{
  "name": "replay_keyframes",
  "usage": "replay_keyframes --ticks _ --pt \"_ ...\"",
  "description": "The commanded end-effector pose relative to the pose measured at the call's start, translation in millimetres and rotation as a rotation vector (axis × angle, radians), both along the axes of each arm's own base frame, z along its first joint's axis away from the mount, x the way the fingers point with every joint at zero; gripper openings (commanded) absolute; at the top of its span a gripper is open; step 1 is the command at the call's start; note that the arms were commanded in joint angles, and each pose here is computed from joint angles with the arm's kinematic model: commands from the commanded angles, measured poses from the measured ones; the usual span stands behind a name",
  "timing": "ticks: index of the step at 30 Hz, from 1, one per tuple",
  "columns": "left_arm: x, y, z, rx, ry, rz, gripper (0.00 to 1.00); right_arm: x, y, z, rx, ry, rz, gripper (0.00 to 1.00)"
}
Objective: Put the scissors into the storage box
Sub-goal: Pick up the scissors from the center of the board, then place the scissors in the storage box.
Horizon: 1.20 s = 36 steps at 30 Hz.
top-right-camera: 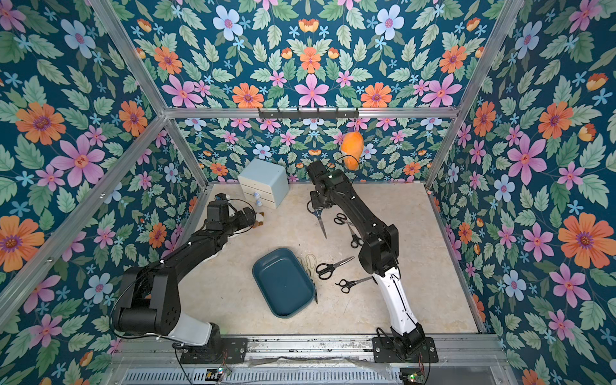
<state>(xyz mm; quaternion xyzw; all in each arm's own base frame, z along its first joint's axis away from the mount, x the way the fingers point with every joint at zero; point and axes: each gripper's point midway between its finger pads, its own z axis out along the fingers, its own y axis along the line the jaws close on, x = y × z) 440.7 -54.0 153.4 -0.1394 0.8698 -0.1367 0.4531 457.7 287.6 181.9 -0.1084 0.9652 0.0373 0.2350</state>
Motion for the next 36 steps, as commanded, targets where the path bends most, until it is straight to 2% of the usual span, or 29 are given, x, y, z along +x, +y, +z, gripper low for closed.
replay_keyframes --ticks 1,9,13,17,26,36 --pt "-2.3 -0.8 4.5 -0.025 0.004 0.004 0.99 -24.7 12.6 12.6 0.091 0.036 -0.064 0.0" --pt "-11.1 -3.0 2.5 -0.043 0.014 -0.005 0.99 -101.6 74.0 25.8 0.163 0.008 -0.032 0.0" --pt "-9.9 1.1 4.3 -0.028 0.013 0.01 0.99 -135.4 106.7 18.2 0.18 0.013 0.003 0.0" --pt "-9.1 2.5 12.7 -0.023 0.001 0.012 0.99 -160.8 126.2 -1.4 0.145 0.039 0.031 0.0" --pt "-11.6 11.9 28.5 0.01 -0.035 0.041 0.99 -209.0 130.4 -55.0 0.055 0.15 0.095 0.0" --pt "-12.5 14.5 28.8 0.007 -0.04 0.053 0.99 -223.1 124.5 -101.8 0.017 0.249 0.065 0.0"
